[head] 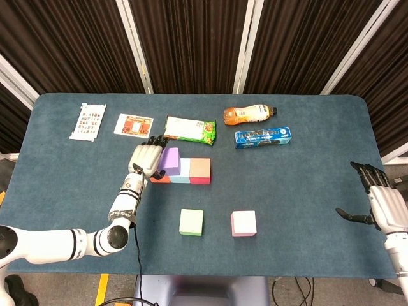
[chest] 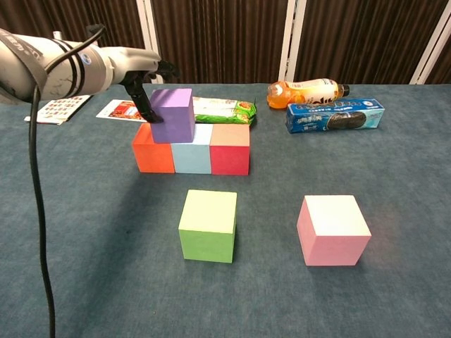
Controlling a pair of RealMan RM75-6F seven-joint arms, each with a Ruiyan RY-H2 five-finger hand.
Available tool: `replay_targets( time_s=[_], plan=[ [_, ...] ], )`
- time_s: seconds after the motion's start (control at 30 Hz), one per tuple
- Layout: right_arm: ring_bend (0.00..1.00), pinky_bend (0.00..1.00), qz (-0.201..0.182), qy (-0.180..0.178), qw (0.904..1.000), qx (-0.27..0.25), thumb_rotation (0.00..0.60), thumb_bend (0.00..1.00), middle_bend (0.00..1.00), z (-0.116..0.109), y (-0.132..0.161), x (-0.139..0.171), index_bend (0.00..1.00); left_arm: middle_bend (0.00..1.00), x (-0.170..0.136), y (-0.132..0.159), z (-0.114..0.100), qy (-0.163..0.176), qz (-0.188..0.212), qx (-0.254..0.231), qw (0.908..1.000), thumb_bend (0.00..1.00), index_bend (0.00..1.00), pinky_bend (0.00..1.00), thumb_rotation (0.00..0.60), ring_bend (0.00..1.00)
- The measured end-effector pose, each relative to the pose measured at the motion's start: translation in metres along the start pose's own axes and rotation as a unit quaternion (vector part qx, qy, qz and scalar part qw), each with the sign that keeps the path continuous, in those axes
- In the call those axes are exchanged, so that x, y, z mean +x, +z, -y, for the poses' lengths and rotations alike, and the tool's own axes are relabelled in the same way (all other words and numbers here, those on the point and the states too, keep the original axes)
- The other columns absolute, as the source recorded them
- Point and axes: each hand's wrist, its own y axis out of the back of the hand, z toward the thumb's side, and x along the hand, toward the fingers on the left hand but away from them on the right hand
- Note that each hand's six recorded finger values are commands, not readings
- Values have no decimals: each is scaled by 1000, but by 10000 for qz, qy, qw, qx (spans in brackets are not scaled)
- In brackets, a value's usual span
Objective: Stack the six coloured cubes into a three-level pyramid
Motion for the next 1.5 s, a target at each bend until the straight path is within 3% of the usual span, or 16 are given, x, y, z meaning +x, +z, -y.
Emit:
replay_targets(
  time_s=[0.43,0.87,1.13,1.5],
  plan=[
    [60,165,26,12,10000,1,600,263,184,1,-2,0,0,197,1,4,3,29,129,100,9999,307,218,204,600,116],
    [60,165,43,-3,10000,-3,600,263,184,1,-1,2,0,195,0,3,3,132,342,208,9991,306,246,193,600,119],
    [60,165,63,-14,10000,6,600,263,184,0,0,3,0,163,1,1,7,48,406,203,9990,307,216,192,600,111],
    [59,165,61,-19,10000,1,600,263,184,0,0,3,0,19,-3,1,9,73,462,155,9988,306,37,184,600,1]
  ],
)
